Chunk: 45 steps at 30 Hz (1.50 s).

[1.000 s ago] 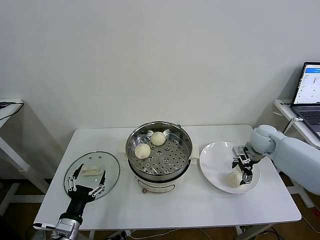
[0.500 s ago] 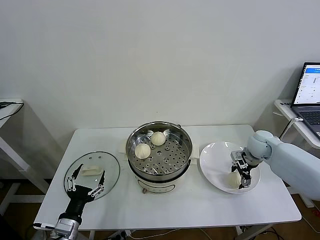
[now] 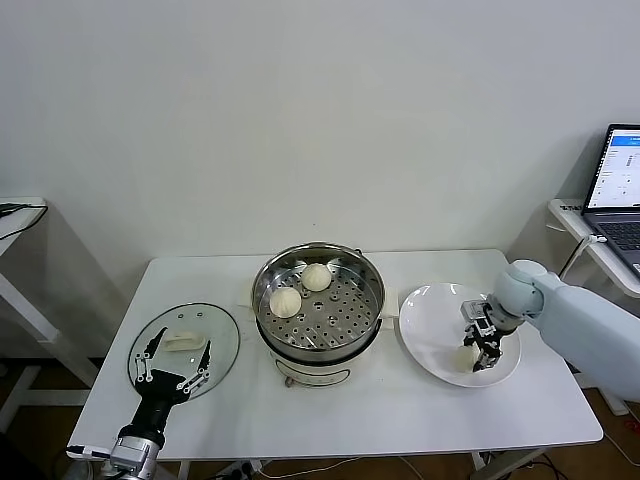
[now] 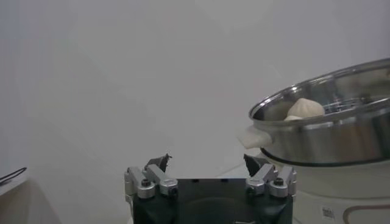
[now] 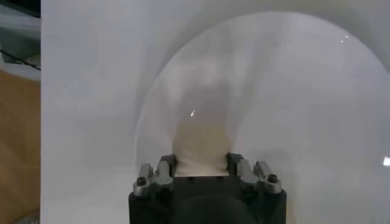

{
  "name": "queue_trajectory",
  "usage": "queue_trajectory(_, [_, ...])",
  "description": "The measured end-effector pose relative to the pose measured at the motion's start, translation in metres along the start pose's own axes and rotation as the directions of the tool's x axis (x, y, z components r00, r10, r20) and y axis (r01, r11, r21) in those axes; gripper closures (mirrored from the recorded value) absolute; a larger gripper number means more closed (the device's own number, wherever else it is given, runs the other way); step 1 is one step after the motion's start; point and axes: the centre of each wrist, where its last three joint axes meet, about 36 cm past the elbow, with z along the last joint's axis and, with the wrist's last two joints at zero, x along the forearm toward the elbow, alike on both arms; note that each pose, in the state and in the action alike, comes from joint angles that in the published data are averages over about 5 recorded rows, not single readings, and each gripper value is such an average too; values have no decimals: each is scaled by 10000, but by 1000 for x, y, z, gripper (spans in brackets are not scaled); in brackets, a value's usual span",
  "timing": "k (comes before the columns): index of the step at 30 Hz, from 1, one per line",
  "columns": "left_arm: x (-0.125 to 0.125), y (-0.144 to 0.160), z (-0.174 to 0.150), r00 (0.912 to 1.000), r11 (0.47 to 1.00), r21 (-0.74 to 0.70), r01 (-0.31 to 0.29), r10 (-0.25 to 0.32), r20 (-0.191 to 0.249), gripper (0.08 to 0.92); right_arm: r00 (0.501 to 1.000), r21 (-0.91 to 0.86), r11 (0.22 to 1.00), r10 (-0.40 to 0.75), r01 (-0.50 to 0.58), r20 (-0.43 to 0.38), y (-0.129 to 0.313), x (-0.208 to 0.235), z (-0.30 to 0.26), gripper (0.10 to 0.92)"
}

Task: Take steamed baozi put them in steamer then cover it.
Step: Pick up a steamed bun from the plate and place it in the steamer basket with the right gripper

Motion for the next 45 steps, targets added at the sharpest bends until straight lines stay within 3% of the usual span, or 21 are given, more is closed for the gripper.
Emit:
queue_trajectory(11, [1,1,-2,10000,10000,-30,-12,13,32,177,9914,610,9911,1141,-1180,636,-33,104,-14,434])
queue_trajectory(21, [1,3,-5,10000,10000,-67,34,-34,82,177,9663,3688,8936,2257,-2560,1239,-56,222,-87,420])
queue_trajectory(26, [1,6,-5,9999,9999,-72,78,-77,96,177,9639,5752,7743,2350,-2636,1254,-54,245,-145,420])
queue_trajectory(33, [-1,9,-4,9999,9999,-34,132,-132,110,177,9655,8069,5475,2388,-2220,1037,-48,246,-221,420])
queue_trajectory(45, [-5,13,1,9998,9998,2,186,-186,65,177,9725,9738,1864,2151,-1305,891,-40,208,-311,416])
